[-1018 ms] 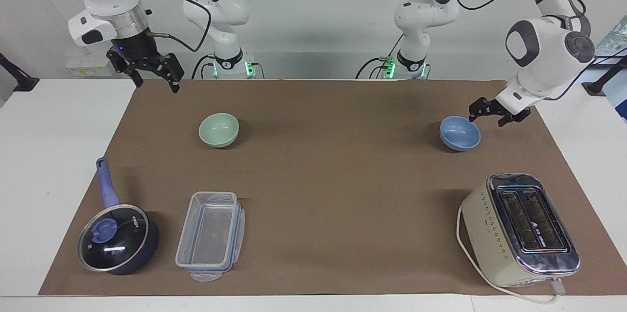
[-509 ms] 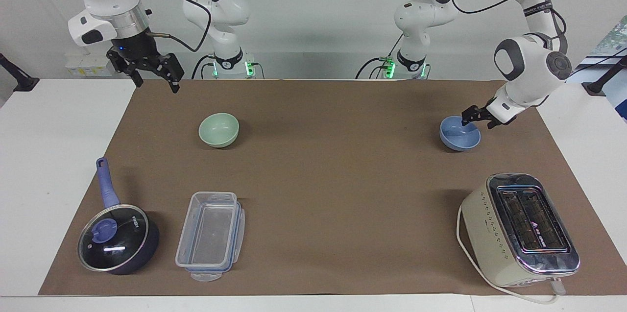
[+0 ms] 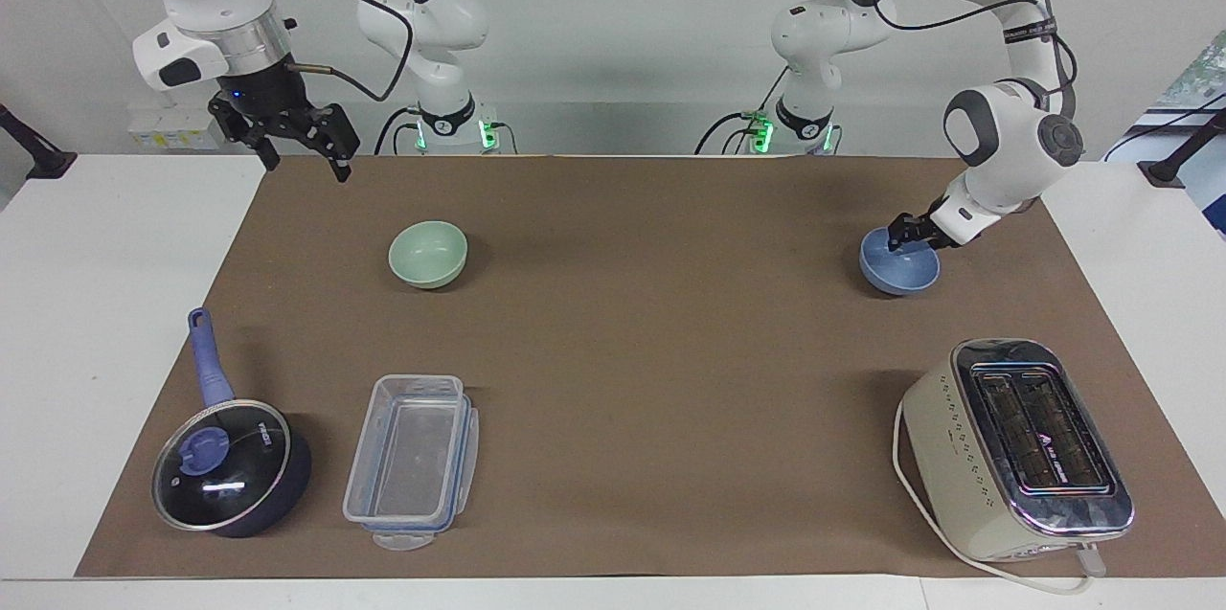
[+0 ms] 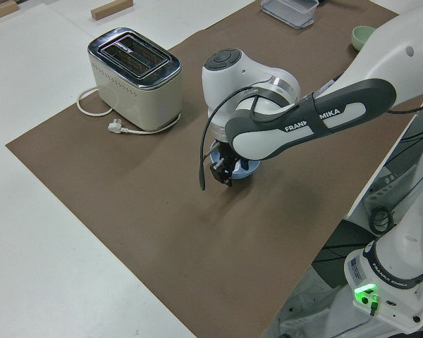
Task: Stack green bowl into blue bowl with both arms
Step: 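Reach the left gripper to the blue bowl rim and grasp it, then slide the blue bowl toward the table center, then open the left gripper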
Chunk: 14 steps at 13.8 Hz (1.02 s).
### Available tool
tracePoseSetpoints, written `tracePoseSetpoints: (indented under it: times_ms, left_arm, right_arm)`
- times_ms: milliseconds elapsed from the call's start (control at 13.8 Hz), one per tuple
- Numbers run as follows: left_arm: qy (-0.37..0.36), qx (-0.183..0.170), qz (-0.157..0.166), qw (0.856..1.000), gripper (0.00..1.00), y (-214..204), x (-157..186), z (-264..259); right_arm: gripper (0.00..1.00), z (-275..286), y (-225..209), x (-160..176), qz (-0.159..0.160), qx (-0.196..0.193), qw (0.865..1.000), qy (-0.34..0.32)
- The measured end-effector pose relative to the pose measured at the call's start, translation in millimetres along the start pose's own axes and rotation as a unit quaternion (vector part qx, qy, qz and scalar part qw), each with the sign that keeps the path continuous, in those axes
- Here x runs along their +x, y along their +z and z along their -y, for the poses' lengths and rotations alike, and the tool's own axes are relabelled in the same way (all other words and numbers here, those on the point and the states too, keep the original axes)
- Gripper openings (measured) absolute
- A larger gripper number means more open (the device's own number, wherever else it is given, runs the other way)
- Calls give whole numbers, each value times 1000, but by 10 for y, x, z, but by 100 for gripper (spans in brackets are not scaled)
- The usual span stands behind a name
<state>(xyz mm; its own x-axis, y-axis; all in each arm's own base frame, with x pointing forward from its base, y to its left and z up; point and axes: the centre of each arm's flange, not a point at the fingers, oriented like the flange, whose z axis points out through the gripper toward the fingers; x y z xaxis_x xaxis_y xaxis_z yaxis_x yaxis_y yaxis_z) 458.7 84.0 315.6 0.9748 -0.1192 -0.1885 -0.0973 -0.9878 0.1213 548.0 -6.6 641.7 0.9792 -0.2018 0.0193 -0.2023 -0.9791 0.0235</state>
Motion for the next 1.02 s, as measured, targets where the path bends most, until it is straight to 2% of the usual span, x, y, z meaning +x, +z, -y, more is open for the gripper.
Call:
tracePoseSetpoints:
  times_ms: [73,145,291,727,1018]
  left_arm:
    - [-2,-2,-3,1000,44,-6,4,0]
    - [-4,-3,-7,1000,26,-27,15,0]
    - [-8,-13,-14,1000,7,-103,43,-12]
    - [-10,-22,-5,1000,6,-563,192,-21]
    - [-20,-23,0,1000,6,-591,351,-572]
  right_arm:
    - [100,-1,0,0,0,0,1000,0]
    - [100,-9,0,2,0,0,1000,1]
    - [100,-52,1,10,0,0,1000,5]
    - [100,-81,2,15,0,0,1000,7]
    - [100,-81,2,15,0,0,1000,7]
